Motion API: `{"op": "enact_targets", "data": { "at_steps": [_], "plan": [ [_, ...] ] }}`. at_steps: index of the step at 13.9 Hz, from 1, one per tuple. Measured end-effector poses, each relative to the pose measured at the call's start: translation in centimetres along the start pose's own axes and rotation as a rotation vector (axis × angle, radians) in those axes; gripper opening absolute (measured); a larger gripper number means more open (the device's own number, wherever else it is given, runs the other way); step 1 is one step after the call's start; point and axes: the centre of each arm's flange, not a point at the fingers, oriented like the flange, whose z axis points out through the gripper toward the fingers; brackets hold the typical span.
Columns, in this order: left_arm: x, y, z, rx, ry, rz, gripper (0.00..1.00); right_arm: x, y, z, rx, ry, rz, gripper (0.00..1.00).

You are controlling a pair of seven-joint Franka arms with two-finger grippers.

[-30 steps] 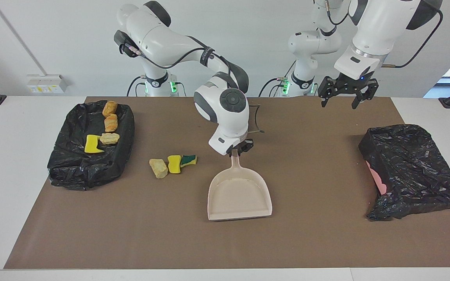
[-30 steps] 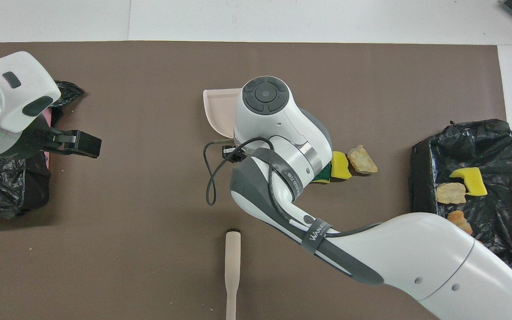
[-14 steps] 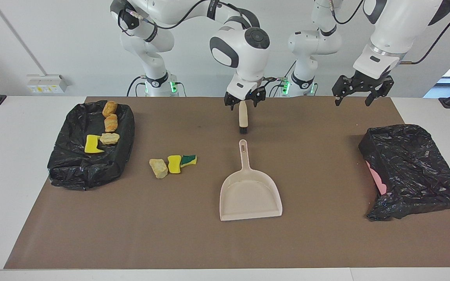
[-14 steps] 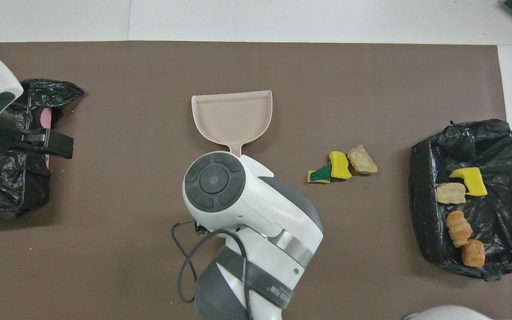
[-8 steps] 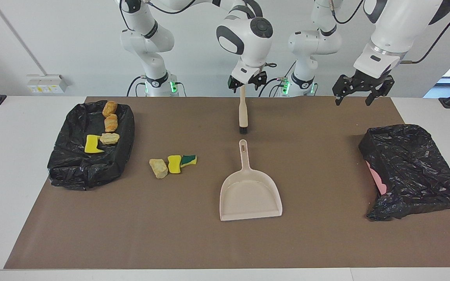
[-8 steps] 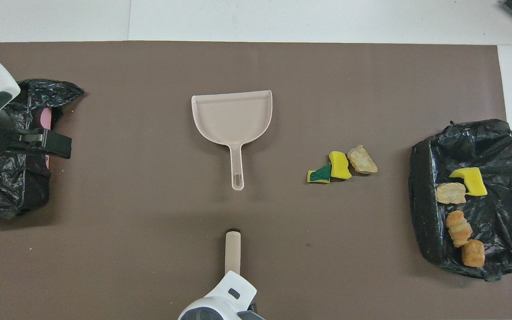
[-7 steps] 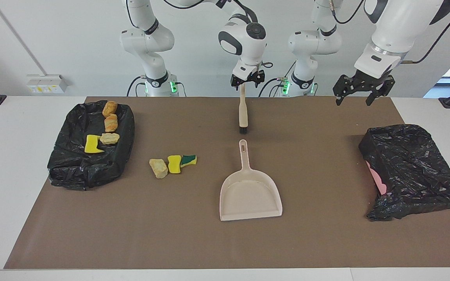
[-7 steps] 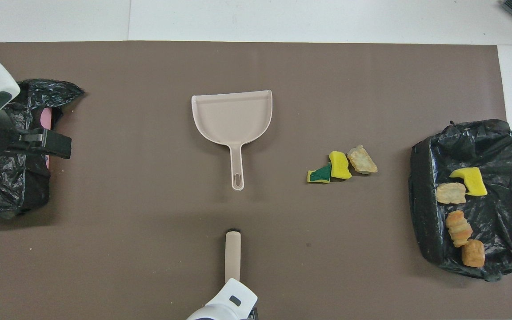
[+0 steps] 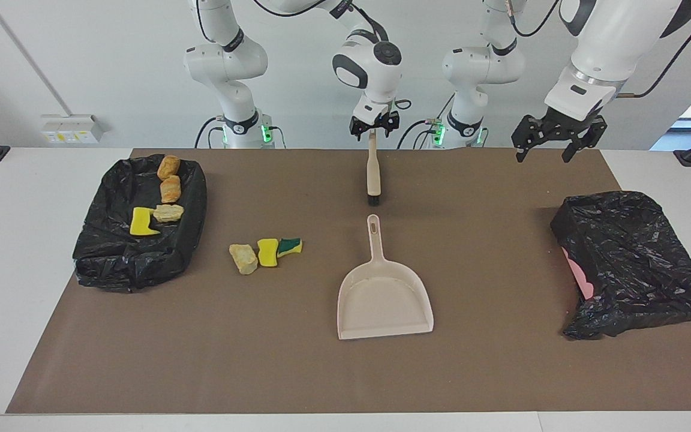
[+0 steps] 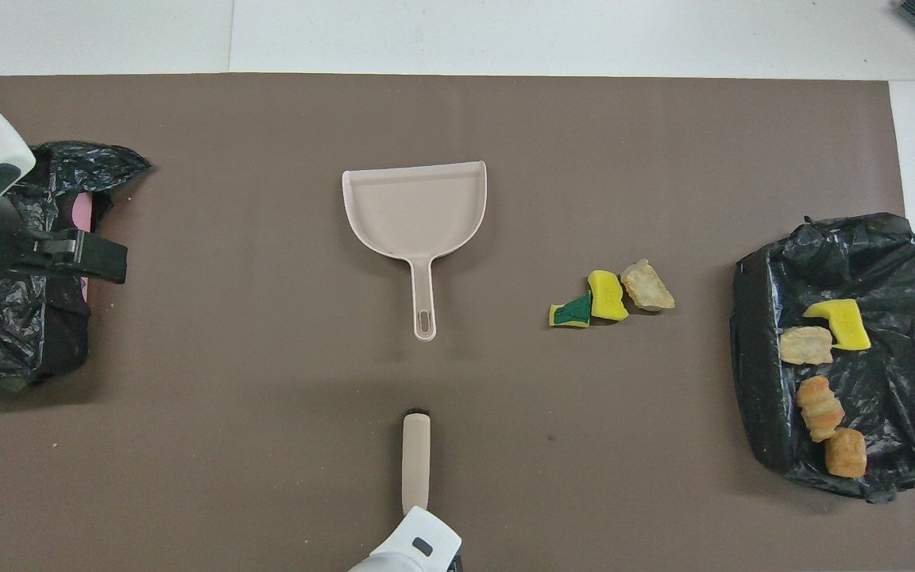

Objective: Sweep and dump trash in bin
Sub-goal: 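Grasp the brush with the right gripper while the left gripper grasps the dustpan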

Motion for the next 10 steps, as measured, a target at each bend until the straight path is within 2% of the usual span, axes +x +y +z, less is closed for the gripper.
{"op": "enact_targets", "data": {
  "at_steps": [1,2,3,6,7,10],
  "plan": [
    [0.1,0.9,0.1,-0.003,0.007,0.016,1.00,0.1,0.0,0.0,0.009,0.007,0.001,0.88],
    [0.3,2.5,0.5,-0.006,0.021,0.044,1.00,0.1,0.0,0.3,0.018,0.015,0.003,0.79],
    [0.5,4.8,1.0,-0.009,0.040,0.077,1.00,0.1,0.2,0.6,0.020,0.017,0.005,0.65],
    [0.8,11.9,3.8,-0.026,0.089,0.094,1.00,0.2,0.3,0.7,0.029,0.024,0.009,0.33],
    [1.0,14.0,5.1,-0.034,0.104,0.094,1.00,0.5,0.3,0.5,0.035,0.027,0.012,0.27],
    [1.4,19.9,10.1,-0.052,0.107,0.094,1.00,1.4,0.5,-0.5,0.042,0.030,0.029,0.27]
  ]
}}
